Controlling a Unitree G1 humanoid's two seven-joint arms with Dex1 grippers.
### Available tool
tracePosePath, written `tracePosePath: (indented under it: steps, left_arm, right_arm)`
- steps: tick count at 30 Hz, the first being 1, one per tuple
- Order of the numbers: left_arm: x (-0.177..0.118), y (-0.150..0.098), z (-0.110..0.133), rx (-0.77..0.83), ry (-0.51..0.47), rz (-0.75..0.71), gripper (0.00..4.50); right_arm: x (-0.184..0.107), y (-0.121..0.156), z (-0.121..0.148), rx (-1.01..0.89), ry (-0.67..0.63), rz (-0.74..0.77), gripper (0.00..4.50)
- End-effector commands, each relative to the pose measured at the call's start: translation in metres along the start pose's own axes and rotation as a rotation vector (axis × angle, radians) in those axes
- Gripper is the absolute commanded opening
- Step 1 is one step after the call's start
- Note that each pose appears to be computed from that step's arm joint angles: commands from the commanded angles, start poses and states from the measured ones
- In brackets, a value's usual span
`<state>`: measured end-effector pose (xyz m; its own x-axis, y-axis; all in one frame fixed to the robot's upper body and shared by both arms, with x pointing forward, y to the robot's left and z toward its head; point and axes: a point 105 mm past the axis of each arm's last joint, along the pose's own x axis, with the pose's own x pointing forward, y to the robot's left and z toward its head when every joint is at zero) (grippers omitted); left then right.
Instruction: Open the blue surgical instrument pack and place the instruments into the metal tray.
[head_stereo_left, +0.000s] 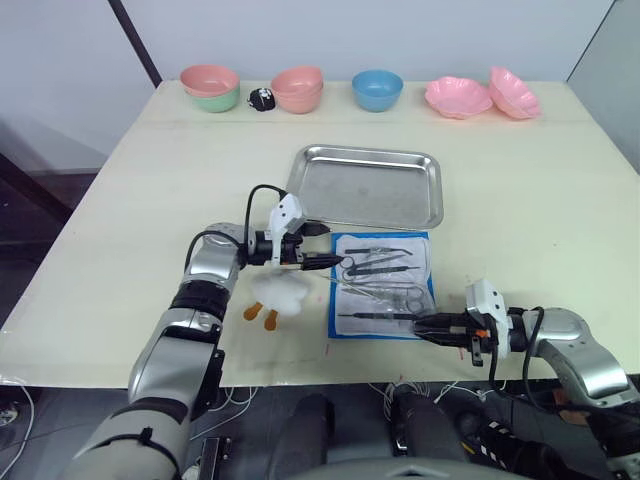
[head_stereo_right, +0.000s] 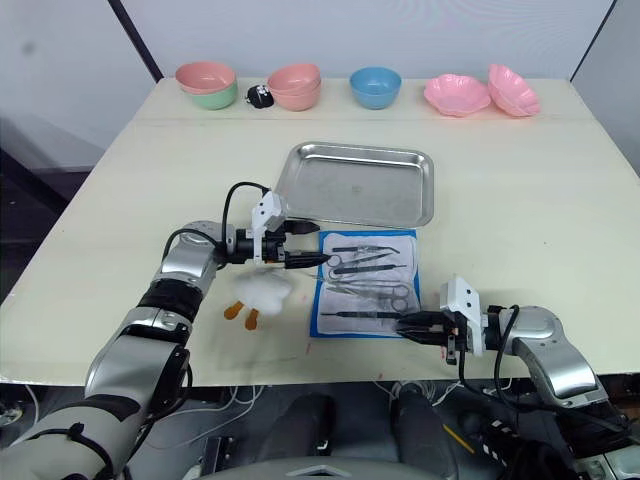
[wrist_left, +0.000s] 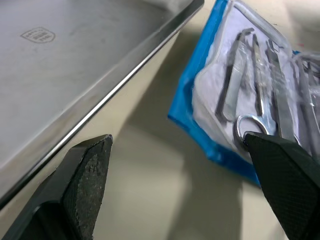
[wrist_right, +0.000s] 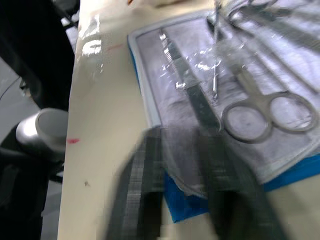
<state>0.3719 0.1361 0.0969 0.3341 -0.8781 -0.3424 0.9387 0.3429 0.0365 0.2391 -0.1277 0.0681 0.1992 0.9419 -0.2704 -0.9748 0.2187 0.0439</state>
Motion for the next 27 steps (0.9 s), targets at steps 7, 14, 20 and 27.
tracePosePath:
  steps: [7,14,20,27]
  left_arm:
    - [-0.034,-0.008,0.009,0.072,-0.058,-0.043,4.5]
    - [-0.058,-0.025,0.034,0.191,-0.151,-0.122,4.5]
    - [-0.062,-0.044,0.052,0.273,-0.181,-0.187,4.5]
    - [-0.067,-0.062,0.065,0.314,-0.156,-0.266,4.5]
  right_arm:
    - [-0.022,0.013,0.028,-0.048,-0.047,0.019,4.42]
    - [-0.039,-0.002,0.051,-0.152,-0.103,-0.086,4.42]
    - [-0.039,-0.031,0.049,-0.249,-0.091,-0.178,4.42]
    - [-0.026,-0.052,0.045,-0.311,-0.076,-0.164,4.42]
